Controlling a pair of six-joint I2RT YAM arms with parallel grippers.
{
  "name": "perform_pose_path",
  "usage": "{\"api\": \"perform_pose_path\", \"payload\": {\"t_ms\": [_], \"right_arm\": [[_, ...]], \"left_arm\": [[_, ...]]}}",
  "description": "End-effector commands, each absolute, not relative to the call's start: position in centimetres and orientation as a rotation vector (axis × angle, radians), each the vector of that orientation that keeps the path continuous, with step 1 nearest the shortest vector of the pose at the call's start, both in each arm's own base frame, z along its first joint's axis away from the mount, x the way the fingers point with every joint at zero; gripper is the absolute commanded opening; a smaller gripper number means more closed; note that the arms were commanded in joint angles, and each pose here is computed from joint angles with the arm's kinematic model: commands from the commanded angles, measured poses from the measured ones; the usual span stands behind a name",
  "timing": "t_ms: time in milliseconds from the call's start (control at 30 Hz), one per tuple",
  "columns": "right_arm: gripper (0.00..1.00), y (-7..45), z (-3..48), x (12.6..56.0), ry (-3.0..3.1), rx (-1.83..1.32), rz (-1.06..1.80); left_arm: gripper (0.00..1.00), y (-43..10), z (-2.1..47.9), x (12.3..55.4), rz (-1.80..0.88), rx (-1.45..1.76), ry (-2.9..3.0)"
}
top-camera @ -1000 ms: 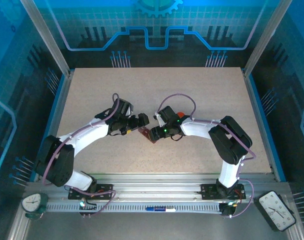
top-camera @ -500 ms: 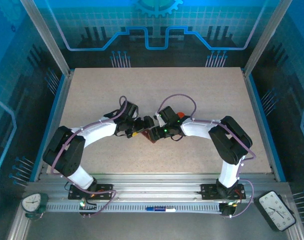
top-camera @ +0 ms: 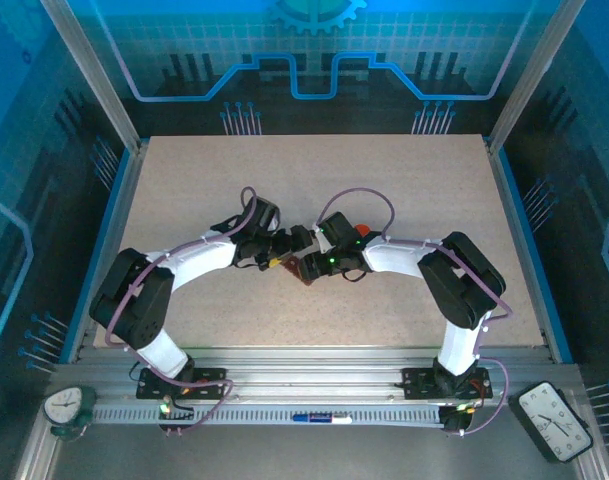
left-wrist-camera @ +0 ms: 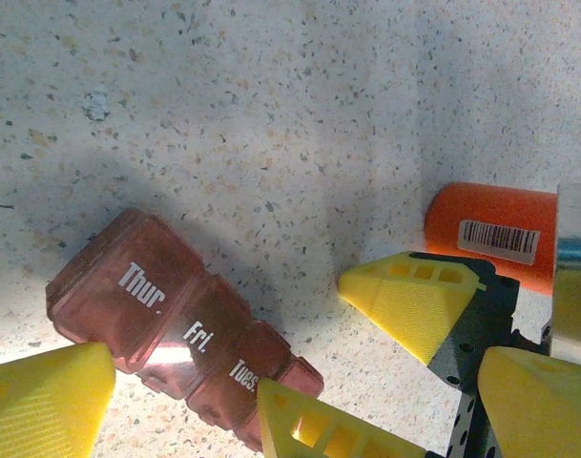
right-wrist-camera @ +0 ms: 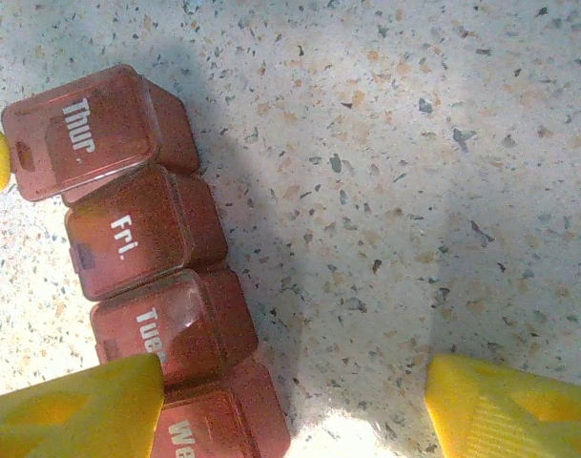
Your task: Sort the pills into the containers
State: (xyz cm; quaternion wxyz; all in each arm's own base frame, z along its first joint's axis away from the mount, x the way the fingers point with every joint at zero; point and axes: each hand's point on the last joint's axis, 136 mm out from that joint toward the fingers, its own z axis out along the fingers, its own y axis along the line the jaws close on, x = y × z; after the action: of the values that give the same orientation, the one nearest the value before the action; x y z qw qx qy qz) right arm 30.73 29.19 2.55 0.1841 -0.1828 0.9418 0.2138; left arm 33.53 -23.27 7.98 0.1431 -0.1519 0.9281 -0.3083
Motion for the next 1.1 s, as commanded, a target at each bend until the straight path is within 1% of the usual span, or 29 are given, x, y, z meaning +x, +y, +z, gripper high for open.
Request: {"api": "perform_pose_path", "payload": {"t_ms": [0, 233, 533, 767, 933, 1067], "right_arm": [[0.74, 27.7, -1.0, 29.0, 2.757, -0.547, 0.534], [0.74, 27.6, -1.0, 29.0, 2.757, -0.548, 0.529], [0.75, 27.8, -0.5, 29.2, 2.748, -0.558, 0.534], [0.76, 28.1, 2.0, 29.8, 2.702, -0.557, 0.564], [0.76, 28.2, 4.0, 29.9, 2.661, -0.554, 0.588], [0.76, 27.9, 4.4, 29.6, 2.658, -0.556, 0.586]], "left_arm": [[0.99, -24.8, 10.3, 35.7, -0.966, -0.428, 2.591], [0.99, -25.1, 11.7, 36.5, -1.008, -0.438, 2.52], [0.99, -22.6, 14.1, 36.0, -0.952, -0.505, 2.4], [0.99, -20.5, 13.8, 35.6, -0.867, -0.554, 2.4], [0.99, -20.2, 13.1, 35.3, -0.856, -0.554, 2.423], [0.99, -20.3, 12.6, 35.0, -0.858, -0.546, 2.444]]}}
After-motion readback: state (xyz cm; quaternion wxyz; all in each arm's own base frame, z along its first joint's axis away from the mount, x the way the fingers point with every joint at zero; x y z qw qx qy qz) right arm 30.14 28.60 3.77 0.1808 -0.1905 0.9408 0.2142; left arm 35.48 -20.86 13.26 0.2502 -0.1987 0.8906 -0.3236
